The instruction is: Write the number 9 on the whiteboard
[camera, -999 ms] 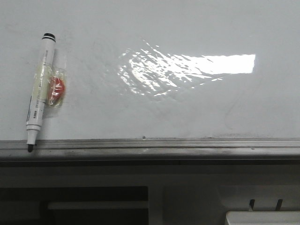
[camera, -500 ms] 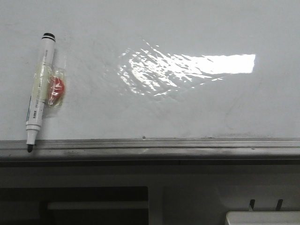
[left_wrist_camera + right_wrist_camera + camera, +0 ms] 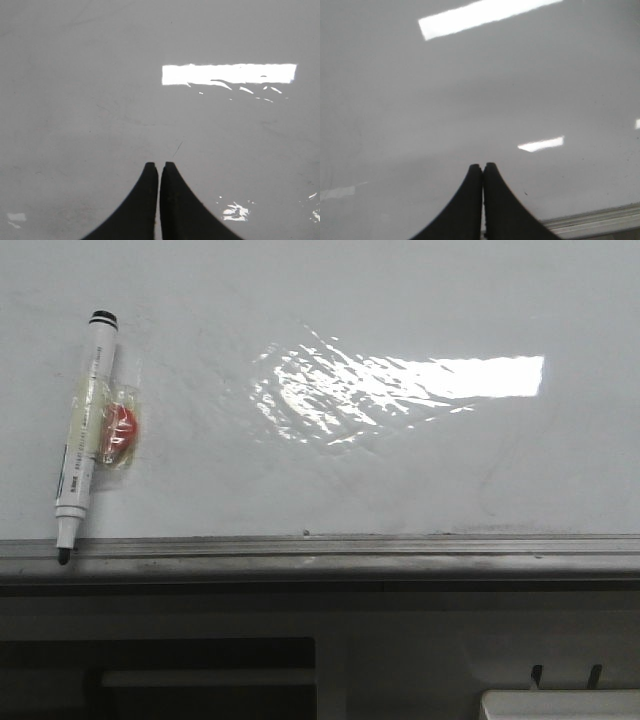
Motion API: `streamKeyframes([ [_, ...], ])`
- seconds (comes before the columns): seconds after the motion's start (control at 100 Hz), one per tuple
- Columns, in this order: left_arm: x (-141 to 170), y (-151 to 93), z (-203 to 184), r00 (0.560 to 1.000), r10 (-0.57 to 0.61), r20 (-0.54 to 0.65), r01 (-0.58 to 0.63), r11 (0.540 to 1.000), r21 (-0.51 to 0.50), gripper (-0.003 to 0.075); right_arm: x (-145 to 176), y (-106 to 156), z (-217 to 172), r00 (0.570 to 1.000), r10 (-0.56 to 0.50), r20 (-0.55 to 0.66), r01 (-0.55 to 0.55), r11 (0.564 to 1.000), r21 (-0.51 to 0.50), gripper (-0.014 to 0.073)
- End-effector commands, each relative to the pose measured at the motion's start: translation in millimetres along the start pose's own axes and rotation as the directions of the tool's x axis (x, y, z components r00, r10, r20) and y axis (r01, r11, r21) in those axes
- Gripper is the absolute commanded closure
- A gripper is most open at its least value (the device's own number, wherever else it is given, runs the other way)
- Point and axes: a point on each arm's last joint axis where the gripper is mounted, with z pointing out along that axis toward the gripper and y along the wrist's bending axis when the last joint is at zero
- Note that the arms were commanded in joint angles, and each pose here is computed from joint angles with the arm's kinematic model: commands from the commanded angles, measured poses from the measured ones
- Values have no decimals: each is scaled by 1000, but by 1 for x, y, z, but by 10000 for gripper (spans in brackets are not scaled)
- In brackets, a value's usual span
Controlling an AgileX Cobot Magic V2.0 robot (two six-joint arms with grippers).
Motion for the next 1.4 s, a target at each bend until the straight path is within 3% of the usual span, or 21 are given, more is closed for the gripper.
streamKeyframes([
  [0.0,-17,-1,9,999,-8,54,8,1000,3,687,-19,3,1,996,8,87,-7,1000,-12,664],
  [0.06,-15,-1,14,999,-8,35,8,1000,2,601,-19,3,2,997,8,83,-7,1000,-11,664],
  [0.18,-16,-1,24,999,-14,34,14,1000,1,357,-18,3,2,997,8,73,-7,1000,-10,664],
  [0.25,-16,-1,30,999,-27,43,27,1000,1,302,-17,3,2,998,8,59,-8,1000,-8,664],
  [0.38,-17,-5,40,995,-78,60,76,996,41,300,-17,3,2,998,8,57,-8,1000,-8,664],
  [0.55,-14,-27,42,997,-70,27,63,976,209,301,-16,3,2,998,8,55,-8,1000,-8,664],
  [0.72,-7,-57,41,999,-33,-40,46,909,414,301,-16,3,2,999,8,49,-8,1000,-7,664],
  [0.84,2,-75,41,993,-21,-112,75,861,504,301,-16,3,2,999,8,49,-8,1000,-7,664],
  [0.949,12,-87,45,980,-14,-197,119,838,532,301,-16,3,2,999,8,49,-8,1000,-7,664],
  [1.129,30,-99,60,958,23,-285,133,847,515,301,-16,3,2,999,8,49,-8,1000,-7,664],
  [1.389,38,-106,76,965,13,-262,124,858,498,301,-16,3,2,999,8,49,-8,1000,-7,664],
])
